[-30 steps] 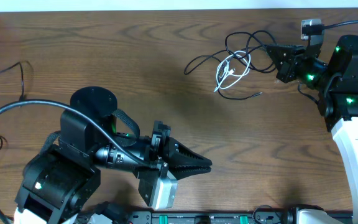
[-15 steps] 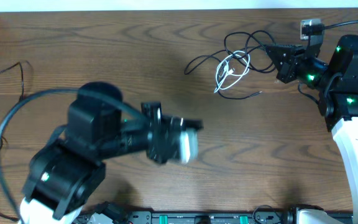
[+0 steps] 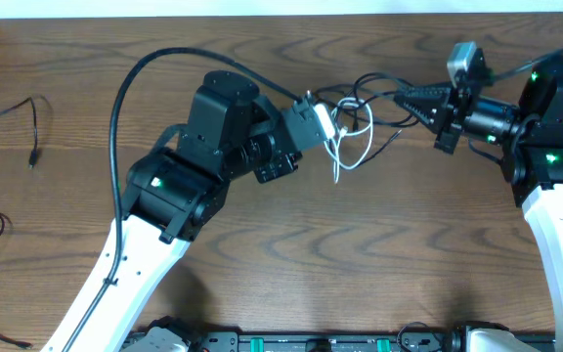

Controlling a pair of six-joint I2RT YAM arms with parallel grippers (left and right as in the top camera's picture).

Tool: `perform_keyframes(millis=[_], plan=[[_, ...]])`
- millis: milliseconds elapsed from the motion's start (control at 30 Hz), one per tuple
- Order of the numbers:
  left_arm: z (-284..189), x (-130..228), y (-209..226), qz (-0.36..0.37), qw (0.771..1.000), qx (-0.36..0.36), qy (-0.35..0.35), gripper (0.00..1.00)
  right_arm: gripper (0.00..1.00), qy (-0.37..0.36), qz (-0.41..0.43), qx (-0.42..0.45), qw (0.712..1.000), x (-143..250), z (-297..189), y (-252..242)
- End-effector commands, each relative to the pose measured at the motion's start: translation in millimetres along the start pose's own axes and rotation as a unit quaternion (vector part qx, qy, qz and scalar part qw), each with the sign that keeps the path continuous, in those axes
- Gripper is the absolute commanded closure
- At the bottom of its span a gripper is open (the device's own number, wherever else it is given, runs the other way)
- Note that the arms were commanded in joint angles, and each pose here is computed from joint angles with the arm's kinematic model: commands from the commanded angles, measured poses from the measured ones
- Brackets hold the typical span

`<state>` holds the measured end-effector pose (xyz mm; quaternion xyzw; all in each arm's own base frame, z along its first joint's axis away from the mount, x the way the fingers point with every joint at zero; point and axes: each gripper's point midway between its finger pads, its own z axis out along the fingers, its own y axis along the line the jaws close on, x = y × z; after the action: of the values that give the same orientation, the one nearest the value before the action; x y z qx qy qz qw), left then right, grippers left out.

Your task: Untangle cables

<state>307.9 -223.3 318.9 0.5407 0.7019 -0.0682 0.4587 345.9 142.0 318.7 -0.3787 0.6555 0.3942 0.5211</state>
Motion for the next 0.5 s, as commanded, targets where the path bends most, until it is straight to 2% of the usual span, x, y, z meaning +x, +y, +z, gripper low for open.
perform_keyframes(millis=[0,67,133,267,467], plan=[[1.9,2.7,5.9,0.000,1.000,-0.013,0.007,0.55,0.99,-0.027,-0.056,-0.077,0.995,-12.3,-2.4,25.2],[3.1,3.5,5.5,0.013,1.000,-0.012,0.009,0.41,0.99,-0.032,-0.056,-0.091,0.994,-13.7,-3.1,30.4],[4.6,4.0,5.4,0.025,1.000,-0.010,0.010,0.34,0.99,-0.037,-0.055,-0.109,0.992,-15.0,-4.4,36.3],[7.4,2.5,1.5,0.057,0.998,0.002,0.003,0.27,0.99,-0.046,-0.056,-0.137,0.988,-17.7,-7.1,46.0],[14.0,-6.9,-10.2,0.062,0.997,0.040,-0.027,0.26,0.99,-0.057,-0.054,-0.174,0.982,-20.7,-11.2,58.2]])
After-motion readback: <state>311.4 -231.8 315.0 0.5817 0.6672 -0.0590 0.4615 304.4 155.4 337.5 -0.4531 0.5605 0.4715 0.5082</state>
